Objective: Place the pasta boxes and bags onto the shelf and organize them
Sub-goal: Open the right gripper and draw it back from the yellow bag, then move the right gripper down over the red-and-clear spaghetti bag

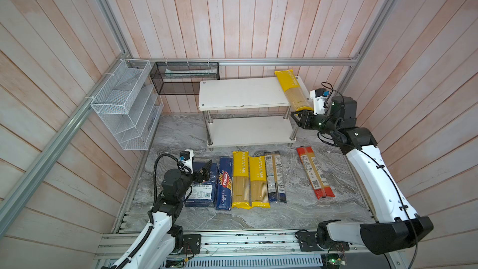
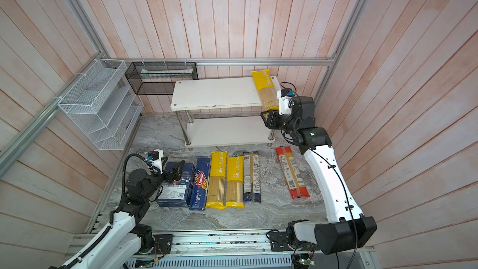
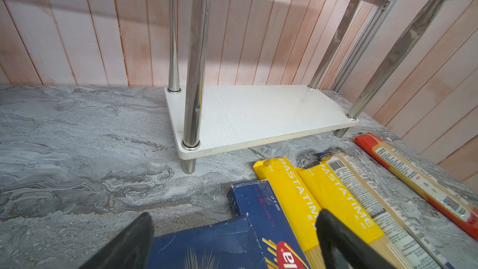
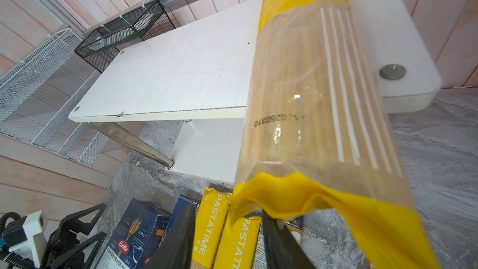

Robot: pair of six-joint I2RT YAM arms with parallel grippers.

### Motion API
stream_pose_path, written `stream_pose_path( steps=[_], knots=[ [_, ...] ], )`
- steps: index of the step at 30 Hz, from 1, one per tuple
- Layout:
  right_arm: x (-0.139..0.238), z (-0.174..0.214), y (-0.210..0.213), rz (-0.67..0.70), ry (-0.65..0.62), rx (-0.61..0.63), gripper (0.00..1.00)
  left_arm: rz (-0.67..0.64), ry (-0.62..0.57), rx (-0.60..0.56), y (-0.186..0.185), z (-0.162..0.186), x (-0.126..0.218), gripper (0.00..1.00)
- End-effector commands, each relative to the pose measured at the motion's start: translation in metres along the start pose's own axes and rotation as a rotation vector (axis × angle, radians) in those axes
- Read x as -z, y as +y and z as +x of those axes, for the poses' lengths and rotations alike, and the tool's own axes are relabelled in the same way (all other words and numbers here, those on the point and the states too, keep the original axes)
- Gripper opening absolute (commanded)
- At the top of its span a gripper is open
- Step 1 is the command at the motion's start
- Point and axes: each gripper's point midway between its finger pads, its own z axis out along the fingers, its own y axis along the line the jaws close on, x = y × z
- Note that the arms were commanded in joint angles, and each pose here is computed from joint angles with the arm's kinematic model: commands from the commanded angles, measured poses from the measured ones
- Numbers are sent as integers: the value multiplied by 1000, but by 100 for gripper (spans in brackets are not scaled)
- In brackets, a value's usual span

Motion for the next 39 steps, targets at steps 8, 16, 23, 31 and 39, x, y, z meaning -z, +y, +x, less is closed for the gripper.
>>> stream_pose_path(
  steps=[8, 16, 23, 31, 39],
  knots=[
    [0, -9, 9, -40, -8, 3, 44, -2, 6, 0, 1, 6, 2, 100],
    [24, 39, -21, 122, 53, -32, 46, 9, 13, -1, -1, 6, 0, 100],
    [47, 78, -31, 157, 44, -111, 47, 12, 1, -5, -2, 5, 3, 100],
    [43, 120, -58, 247, 101, -155, 47, 23, 2, -10, -4, 5, 4, 100],
    [48, 160, -111, 471, 70, -186, 60, 23, 1, -12, -4, 5, 5, 100]
  ],
)
